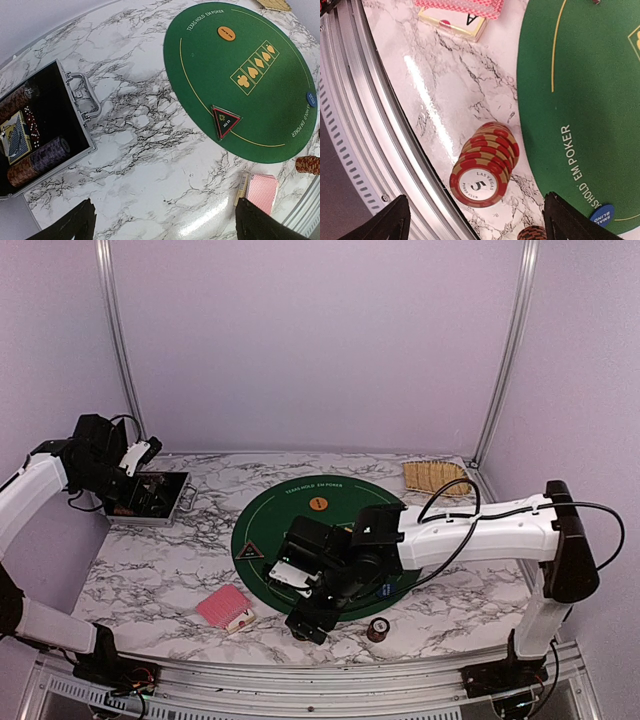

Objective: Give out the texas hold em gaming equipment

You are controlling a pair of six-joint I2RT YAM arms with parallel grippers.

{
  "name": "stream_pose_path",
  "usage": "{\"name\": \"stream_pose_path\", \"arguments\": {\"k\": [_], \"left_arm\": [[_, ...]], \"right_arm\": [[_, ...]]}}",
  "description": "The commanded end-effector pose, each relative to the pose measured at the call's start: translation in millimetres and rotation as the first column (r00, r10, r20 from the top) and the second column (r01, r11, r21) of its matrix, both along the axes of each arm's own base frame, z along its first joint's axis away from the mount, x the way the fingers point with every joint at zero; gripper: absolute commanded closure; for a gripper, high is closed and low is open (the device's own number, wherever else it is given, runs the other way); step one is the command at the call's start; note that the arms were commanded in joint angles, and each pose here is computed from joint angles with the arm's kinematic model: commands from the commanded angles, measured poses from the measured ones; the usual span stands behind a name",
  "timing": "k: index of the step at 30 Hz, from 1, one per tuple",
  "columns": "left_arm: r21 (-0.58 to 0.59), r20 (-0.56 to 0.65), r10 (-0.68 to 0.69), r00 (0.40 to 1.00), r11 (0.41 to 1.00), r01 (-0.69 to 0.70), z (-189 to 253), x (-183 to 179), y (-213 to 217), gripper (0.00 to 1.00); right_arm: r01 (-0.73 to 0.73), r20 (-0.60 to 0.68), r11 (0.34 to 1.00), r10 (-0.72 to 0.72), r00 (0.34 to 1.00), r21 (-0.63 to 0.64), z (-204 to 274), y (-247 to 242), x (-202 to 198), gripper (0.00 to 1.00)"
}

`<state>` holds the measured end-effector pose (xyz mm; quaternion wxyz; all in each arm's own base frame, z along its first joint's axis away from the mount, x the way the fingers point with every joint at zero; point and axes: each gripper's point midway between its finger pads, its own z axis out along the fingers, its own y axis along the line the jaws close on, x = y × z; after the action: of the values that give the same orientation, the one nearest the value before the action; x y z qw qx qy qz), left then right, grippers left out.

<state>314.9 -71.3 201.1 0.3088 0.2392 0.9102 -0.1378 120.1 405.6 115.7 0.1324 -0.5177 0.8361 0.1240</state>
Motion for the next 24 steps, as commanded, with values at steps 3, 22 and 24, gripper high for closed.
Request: {"name": "stream_pose_path", "arguments": {"k": [3, 22, 24], "left_arm": [[-0.02, 0.0, -0.01, 1.0, 1.0, 0.01, 8.2, -6.1, -2.3, 0.01], [-0.015, 0.011, -0.005, 1.0, 1.0, 0.006, 11.6, -6.5, -1.0, 0.01], [-0.015, 0.012, -0.005, 1.0, 1.0, 0.005, 12.0, -6.3, -1.1, 0.01]], "right_arm": [[-0.06, 0.003, 0.998, 0.06, 0.998, -0.004, -8.4, 13.4, -3.6, 0.12], [-0.079, 0.003, 0.997, 0.079, 0.997, 0.002, -33.1, 26.6, 8.8, 0.27], [-0.078, 0.001, 0.997, 0.078, 0.997, 0.0, -35.7, 26.8, 10.1, 0.29]]}}
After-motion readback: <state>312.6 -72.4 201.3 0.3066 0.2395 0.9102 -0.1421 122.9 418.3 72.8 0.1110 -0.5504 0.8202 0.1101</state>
